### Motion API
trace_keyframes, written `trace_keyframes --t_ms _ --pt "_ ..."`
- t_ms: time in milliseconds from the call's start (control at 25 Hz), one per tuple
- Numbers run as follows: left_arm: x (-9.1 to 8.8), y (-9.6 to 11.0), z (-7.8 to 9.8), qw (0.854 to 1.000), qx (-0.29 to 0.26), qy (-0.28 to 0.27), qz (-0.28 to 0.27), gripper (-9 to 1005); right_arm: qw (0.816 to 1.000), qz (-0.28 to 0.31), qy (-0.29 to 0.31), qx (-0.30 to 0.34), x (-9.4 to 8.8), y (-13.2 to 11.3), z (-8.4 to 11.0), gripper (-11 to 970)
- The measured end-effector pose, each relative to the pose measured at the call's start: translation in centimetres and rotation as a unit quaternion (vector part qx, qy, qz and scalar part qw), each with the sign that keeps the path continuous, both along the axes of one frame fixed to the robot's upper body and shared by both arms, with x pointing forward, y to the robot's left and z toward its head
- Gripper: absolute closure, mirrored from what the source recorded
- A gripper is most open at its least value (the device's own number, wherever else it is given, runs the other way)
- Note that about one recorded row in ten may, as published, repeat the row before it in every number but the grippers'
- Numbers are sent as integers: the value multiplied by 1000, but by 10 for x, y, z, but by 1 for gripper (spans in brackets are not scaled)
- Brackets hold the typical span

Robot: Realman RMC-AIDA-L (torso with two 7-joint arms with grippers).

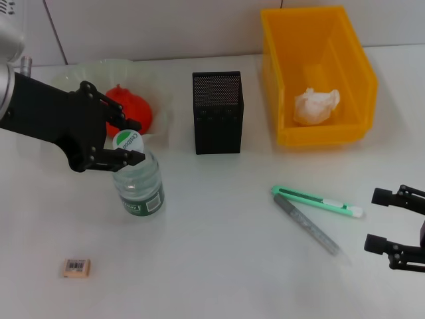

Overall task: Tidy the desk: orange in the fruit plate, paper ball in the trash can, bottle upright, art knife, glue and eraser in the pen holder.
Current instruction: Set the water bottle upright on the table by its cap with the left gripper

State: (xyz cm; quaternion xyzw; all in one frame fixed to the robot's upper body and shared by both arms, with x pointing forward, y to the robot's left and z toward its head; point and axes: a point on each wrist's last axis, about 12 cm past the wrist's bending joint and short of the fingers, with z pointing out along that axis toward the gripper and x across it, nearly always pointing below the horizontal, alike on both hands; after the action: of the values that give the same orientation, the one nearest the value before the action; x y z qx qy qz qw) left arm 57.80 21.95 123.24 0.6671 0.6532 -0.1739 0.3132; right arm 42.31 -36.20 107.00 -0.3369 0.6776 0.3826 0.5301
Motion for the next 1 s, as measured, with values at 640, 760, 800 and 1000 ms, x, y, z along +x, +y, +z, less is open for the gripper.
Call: trace_keyframes --t_ms 640,760,800,1000 --pt "6 -11 1 1000 -15 -17 3 565 1000 -6 4 1 -11 -2 -4 125" --pt "6 -11 1 1000 -14 -17 4 565 1000 -8 6 1 -12 -2 -5 125" --pt "6 -11 1 1000 -14 -17 4 565 1000 -8 6 1 -13 -3 -5 125" --pt "7 -9 -1 1000 -13 -11 10 565 1000 -8 7 2 -14 -3 -5 125"
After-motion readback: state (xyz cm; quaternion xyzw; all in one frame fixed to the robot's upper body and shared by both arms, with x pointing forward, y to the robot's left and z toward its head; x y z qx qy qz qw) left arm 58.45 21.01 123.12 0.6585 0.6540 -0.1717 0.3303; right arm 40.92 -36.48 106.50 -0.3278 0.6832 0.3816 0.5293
